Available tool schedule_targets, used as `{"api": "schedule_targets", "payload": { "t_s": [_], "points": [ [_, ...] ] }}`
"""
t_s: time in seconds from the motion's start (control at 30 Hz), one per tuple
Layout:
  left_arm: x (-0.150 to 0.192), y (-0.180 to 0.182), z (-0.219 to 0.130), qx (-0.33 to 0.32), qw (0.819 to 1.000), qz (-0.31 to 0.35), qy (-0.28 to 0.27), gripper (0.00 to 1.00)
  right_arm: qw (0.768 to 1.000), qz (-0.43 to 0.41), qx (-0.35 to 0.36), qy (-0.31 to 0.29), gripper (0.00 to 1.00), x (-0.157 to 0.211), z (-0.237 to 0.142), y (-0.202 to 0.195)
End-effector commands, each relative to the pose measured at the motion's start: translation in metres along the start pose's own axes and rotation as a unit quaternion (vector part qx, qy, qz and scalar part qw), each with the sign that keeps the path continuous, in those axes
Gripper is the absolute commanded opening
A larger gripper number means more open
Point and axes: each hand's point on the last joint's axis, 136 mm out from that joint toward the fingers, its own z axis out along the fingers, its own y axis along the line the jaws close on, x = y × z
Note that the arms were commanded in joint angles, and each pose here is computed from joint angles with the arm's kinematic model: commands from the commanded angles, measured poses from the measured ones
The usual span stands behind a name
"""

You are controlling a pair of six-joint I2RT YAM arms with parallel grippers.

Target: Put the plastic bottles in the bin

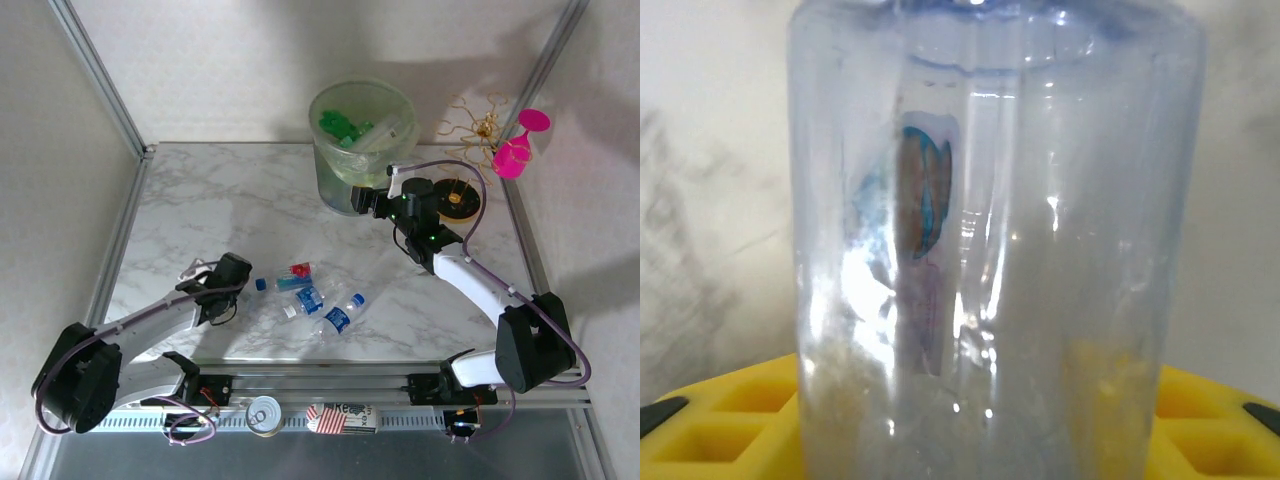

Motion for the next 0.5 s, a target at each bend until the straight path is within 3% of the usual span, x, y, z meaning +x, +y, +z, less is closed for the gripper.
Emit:
{"api": "schedule_targets", "payload": {
  "t_s": [0.0, 0.23, 0.47],
  "points": [
    [-0.049, -0.055, -0.029, 0.082, 0.992, 0.018, -0.099, 0.45, 1.000, -0.010, 0.002, 0.001, 0.99, 0.003, 0.003, 0.002],
    [-0.091, -0.119, -0.087, 0.183, 0.966, 0.078, -0.165, 0.46, 1.000, -0.004, -0.008, 0.002, 0.99, 0.003, 0.003, 0.006],
    [-0.094, -0.206, -0.138, 0.313, 0.922, 0.166, -0.159, 0.46, 1.000, -0.001, -0.026, 0.009, 0.99, 0.007, 0.005, 0.014]
  ]
}}
